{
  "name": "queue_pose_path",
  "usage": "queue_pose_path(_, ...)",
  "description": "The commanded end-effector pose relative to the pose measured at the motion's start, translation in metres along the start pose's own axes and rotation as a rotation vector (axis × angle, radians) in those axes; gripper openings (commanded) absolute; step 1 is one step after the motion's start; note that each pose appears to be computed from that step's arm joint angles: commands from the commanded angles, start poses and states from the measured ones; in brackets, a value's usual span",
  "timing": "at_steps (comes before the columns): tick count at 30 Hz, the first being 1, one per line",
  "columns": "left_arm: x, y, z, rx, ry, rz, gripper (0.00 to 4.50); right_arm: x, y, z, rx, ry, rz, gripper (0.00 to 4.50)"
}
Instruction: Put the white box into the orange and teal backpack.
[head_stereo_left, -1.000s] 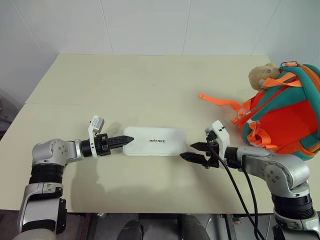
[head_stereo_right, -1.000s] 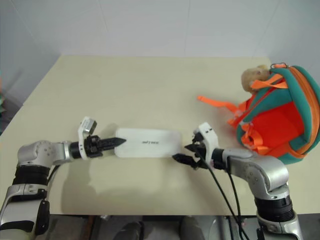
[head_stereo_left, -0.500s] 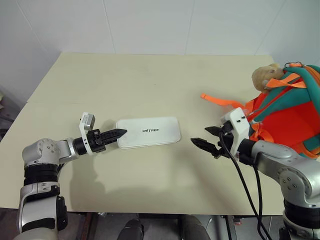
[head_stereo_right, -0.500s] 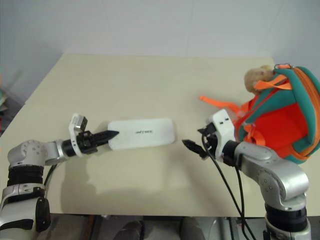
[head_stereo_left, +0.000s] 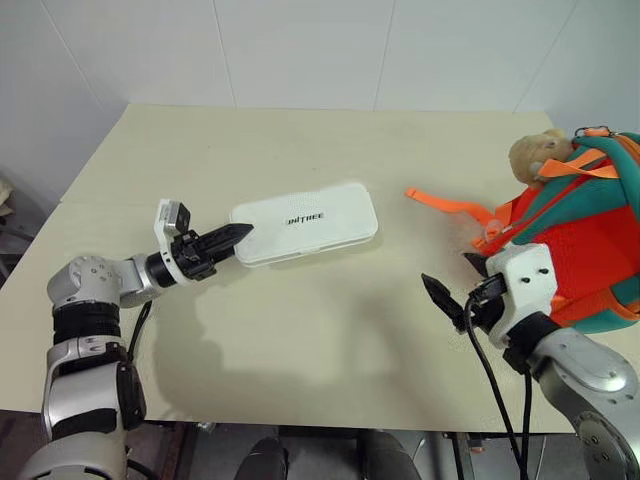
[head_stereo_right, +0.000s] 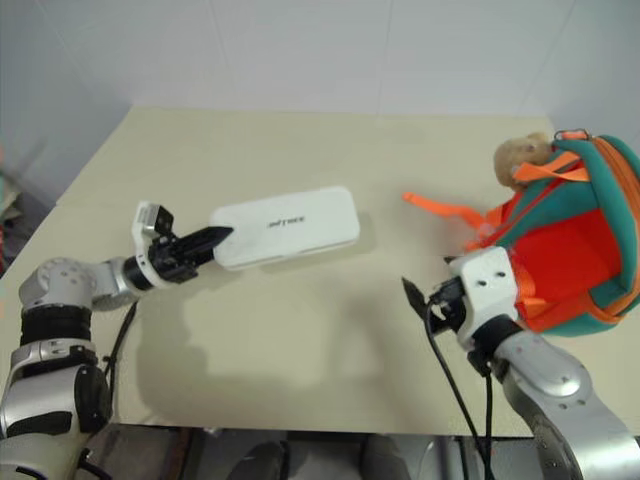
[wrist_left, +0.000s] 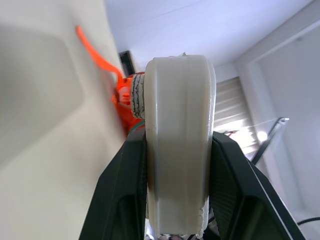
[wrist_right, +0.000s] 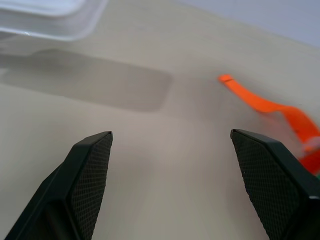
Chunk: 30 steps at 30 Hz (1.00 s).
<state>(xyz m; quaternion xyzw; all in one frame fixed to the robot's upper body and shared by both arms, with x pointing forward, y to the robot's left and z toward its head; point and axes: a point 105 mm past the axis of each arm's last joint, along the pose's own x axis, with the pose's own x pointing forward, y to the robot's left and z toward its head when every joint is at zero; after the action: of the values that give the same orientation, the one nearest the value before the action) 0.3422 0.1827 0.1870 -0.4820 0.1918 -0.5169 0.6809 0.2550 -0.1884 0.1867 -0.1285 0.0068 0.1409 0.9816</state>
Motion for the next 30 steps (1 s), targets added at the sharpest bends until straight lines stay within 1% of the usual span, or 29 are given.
queue_pose_path(1, 0.004, -0.015, 0.010, 0.035, -0.004, -0.073, 1.30, -0.010, -0.023, 0.011, -0.038, -0.073, -0.133, 4.50)
queue_pose_path(5, 0.006, -0.017, 0.009, 0.035, 0.017, -0.078, 1.30, -0.013, -0.051, 0.005, -0.016, -0.084, -0.287, 4.50)
queue_pose_path(9, 0.005, -0.016, 0.008, 0.026, 0.029, -0.072, 1.30, -0.008, -0.068, -0.003, -0.006, -0.079, -0.375, 4.50)
queue_pose_path(13, 0.004, -0.015, 0.002, 0.012, 0.053, -0.063, 1.30, 0.000, -0.075, -0.010, -0.002, -0.078, -0.415, 4.50)
queue_pose_path(22, -0.007, -0.018, -0.009, -0.005, 0.098, -0.033, 1.30, 0.015, -0.081, -0.015, 0.004, -0.093, -0.434, 4.50)
queue_pose_path(30, -0.010, -0.021, -0.013, 0.005, 0.108, -0.021, 1.30, 0.032, -0.096, -0.022, 0.064, -0.110, -0.486, 4.50)
